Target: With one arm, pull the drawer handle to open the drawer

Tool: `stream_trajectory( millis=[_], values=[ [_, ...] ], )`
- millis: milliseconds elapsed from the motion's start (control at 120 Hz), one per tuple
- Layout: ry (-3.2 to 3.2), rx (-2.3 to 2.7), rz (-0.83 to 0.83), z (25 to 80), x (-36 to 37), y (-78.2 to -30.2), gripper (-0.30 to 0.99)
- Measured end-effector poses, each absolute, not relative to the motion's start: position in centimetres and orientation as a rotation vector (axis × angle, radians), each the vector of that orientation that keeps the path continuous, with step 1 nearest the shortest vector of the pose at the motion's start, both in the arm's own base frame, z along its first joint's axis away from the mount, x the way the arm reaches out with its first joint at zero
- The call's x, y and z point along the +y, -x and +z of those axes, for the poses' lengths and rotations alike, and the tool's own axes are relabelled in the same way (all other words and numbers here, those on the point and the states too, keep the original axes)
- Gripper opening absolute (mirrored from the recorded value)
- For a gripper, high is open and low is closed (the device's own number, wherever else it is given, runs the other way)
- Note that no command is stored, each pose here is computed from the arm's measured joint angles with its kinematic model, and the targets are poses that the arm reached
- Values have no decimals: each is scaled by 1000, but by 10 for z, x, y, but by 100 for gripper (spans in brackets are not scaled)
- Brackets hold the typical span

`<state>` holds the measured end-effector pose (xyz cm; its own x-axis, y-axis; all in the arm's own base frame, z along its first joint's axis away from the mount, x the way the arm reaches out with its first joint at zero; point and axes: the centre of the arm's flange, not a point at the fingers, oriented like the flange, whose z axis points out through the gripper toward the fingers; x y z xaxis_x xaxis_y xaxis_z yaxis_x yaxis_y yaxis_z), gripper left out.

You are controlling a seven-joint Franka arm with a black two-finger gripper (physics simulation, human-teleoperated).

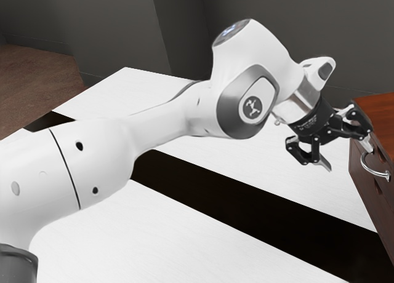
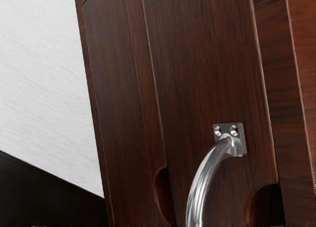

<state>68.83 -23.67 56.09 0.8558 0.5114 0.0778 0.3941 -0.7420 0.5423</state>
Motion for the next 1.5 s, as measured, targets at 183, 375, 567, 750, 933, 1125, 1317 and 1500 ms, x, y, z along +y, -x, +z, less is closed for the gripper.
stream_trajectory(
  millis=[183, 375, 567, 750, 933, 1125, 1317, 1500],
  values=[
    [-2506, 695, 271, 552, -240, -687, 58],
    [-2504, 717, 255, 544, -244, -688, 57],
    [-2507, 728, 239, 535, -252, -688, 57],
    [-2506, 740, 238, 533, -252, -689, 49],
    [-2506, 744, 241, 546, -249, -684, 29],
    [-2538, 744, 225, 555, -244, -679, 6],
    [-2593, 743, 210, 560, -238, -672, -4],
    [-2640, 761, 185, 560, -226, -662, -7]
  ],
)
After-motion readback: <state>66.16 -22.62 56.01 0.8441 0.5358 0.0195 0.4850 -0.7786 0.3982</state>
